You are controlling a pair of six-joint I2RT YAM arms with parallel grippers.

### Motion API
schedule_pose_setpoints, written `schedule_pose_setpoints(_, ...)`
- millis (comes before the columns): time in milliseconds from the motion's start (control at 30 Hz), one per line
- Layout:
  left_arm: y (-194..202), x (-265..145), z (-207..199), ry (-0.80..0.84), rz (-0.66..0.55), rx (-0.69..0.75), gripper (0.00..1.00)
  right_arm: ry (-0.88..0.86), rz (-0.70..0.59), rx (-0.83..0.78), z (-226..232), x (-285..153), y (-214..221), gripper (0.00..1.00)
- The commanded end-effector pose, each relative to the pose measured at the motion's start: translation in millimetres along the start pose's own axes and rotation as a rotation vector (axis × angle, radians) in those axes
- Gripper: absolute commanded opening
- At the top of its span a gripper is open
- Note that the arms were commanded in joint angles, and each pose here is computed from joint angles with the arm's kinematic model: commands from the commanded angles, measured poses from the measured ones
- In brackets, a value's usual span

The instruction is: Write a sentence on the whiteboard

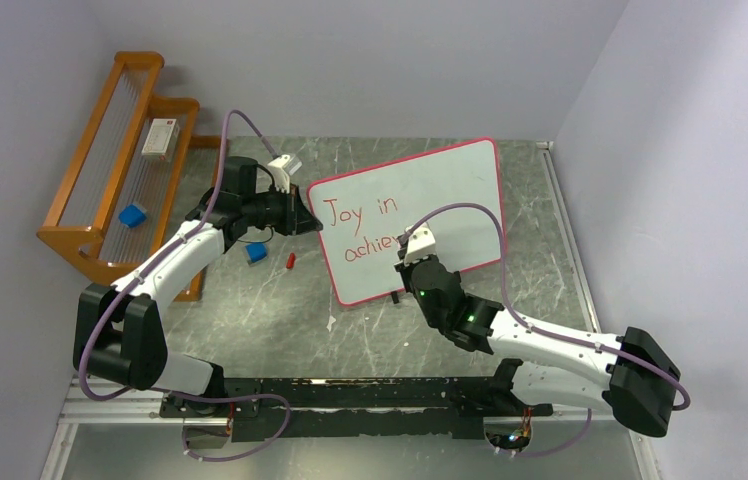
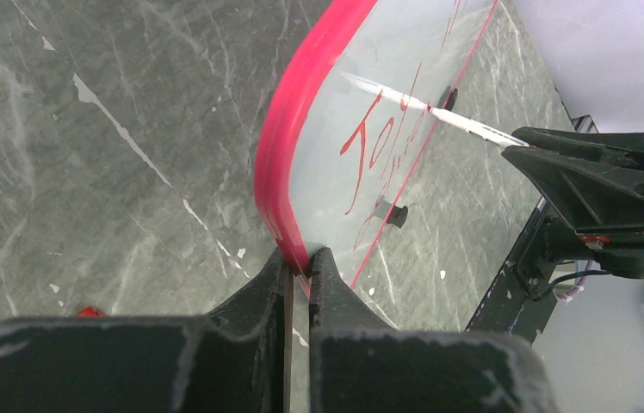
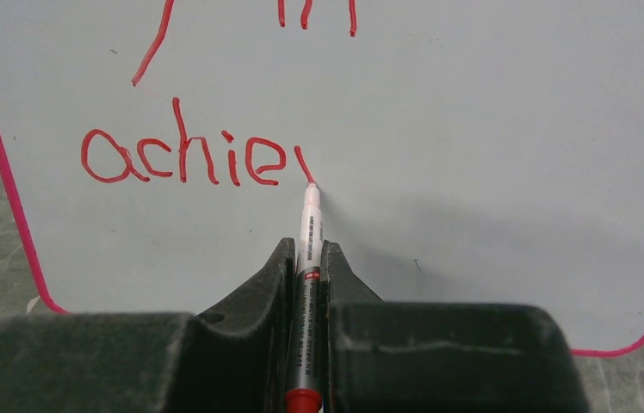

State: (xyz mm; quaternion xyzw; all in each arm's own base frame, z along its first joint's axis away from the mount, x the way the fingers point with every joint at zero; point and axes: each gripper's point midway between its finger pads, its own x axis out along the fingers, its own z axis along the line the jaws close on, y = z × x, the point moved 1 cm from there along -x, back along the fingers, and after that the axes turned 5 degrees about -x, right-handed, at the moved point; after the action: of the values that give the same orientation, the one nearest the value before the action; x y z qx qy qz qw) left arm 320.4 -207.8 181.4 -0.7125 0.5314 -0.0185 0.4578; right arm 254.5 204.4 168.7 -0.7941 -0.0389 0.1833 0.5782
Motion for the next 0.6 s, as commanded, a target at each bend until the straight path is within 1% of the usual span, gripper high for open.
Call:
schedule_pose_setpoints(0,7,1,33,-0.133,0.011,0.022,0.05,0.036,0.004,0.011,-7,0,4,0.00)
schedule_pose_setpoints(567,8,2,33,-0.128,0.016,0.020,0.05,0.076,-0.055,0.007,-12,8,-11,0.00)
